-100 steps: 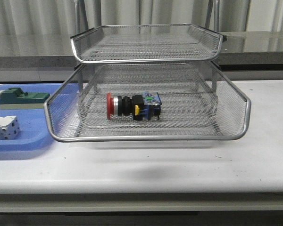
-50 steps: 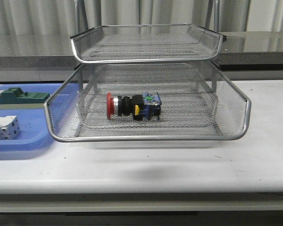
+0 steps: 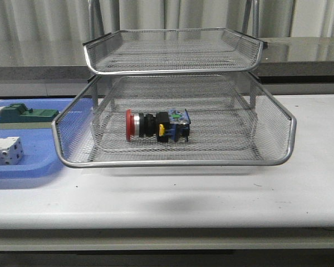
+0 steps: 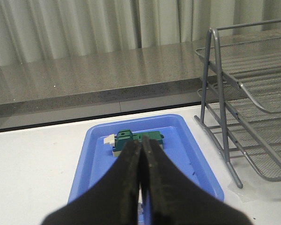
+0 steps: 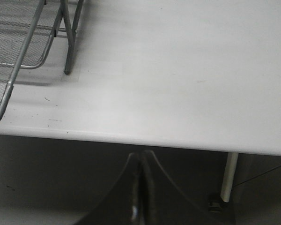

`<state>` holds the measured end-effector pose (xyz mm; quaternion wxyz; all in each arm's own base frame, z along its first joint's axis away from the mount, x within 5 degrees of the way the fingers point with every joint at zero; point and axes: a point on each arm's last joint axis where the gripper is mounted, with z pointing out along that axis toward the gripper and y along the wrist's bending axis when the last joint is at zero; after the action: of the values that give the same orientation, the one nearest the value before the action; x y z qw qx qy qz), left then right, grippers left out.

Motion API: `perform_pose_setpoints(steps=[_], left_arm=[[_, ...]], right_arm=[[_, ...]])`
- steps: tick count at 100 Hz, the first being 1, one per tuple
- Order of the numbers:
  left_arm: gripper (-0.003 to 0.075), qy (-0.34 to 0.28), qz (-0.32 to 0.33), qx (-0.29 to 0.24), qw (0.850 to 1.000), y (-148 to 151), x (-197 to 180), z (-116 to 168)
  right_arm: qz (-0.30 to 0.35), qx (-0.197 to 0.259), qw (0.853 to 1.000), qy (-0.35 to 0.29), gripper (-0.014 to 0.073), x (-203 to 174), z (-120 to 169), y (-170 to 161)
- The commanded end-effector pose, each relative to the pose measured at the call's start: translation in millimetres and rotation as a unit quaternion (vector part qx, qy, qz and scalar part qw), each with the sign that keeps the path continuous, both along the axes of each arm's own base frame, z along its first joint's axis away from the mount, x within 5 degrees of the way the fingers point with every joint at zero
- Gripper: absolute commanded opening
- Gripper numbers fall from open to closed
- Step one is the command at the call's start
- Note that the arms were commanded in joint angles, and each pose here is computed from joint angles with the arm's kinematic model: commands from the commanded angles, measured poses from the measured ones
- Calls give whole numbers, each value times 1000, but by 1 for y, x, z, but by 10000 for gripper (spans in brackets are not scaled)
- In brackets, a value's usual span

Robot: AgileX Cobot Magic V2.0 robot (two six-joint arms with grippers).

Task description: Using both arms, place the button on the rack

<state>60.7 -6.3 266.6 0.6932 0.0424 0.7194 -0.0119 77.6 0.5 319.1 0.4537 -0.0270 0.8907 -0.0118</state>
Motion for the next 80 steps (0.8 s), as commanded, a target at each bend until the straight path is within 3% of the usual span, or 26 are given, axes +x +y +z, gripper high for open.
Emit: perform_pose_setpoints(steps=[1,23,37,61,80], left_arm=[[-20,-50,11,-14,999,2,0,16],[-20,-50,11,-14,999,2,0,16],[-20,-50,11,-14,999,2,0,16],[-20,-50,11,-14,999,2,0,16],[-20,-50,11,-14,999,2,0,16]], right_arm=[[0,-3,999,-46,-68,3,14,0],[25,53,998,-37,-68,8,13,9],[102,68,992,21,-68,25,4,24],[256,97,959,77,-66,62,-13,49],[358,57,927,101,-64,84,-33,68]])
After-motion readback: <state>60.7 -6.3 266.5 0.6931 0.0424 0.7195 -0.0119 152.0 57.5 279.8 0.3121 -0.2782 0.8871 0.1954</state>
